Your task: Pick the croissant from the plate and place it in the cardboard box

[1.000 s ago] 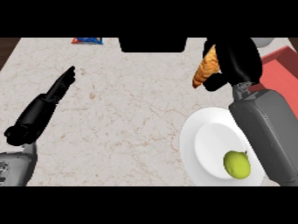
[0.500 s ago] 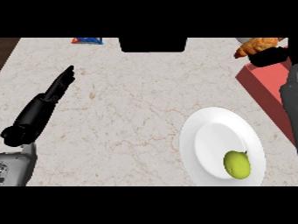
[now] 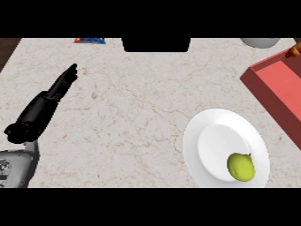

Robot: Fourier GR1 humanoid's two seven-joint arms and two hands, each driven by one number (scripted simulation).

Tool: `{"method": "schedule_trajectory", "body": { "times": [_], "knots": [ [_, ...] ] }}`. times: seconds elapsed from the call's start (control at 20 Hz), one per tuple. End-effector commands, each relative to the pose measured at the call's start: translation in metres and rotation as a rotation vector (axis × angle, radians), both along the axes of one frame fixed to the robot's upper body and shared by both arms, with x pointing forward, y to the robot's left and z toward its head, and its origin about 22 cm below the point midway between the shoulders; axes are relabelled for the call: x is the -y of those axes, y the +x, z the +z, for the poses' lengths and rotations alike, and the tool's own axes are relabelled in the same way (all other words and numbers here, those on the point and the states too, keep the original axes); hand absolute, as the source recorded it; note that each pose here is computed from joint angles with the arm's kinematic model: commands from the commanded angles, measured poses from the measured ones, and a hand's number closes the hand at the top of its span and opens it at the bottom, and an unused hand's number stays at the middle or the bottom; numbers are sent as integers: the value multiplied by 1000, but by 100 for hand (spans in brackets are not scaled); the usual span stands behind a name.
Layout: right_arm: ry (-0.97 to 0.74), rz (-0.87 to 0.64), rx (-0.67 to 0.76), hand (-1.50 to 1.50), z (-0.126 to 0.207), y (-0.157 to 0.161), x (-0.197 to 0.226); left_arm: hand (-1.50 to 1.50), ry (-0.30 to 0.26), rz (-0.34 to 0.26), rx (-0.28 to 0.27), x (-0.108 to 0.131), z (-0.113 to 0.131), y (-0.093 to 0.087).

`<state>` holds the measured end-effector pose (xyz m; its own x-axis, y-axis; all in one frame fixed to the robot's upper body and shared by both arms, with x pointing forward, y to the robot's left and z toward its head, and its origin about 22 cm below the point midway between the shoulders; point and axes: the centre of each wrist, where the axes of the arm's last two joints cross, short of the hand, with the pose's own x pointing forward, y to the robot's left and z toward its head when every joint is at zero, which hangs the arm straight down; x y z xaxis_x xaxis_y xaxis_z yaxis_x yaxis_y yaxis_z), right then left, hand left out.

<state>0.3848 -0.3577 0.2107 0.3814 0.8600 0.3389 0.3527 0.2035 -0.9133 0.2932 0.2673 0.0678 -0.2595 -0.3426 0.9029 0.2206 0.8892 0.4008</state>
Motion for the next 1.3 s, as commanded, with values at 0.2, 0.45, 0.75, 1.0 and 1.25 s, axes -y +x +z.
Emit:
{"method": "schedule_trajectory", "body": {
  "times": [0.2, 0.45, 0.75, 1.0, 1.25],
  "knots": [
    [109, 6, -329, 150, -21, -14, 85, 0, 3, -9, 2, -1, 0, -7],
    [99, -4, -510, 150, -41, -19, 111, 0, 7, -27, -6, -15, 7, 0],
    [209, 174, -562, -150, -65, -30, 123, 0, 6, 1, 6, -2, -11, -4],
    [298, 288, -240, -150, -28, -34, 141, 0, -5, -6, 0, 3, 5, -1],
    [724, 293, 228, -150, -25, -23, 135, 0, -7, 1, 9, -4, 12, -2]
  ]
}}
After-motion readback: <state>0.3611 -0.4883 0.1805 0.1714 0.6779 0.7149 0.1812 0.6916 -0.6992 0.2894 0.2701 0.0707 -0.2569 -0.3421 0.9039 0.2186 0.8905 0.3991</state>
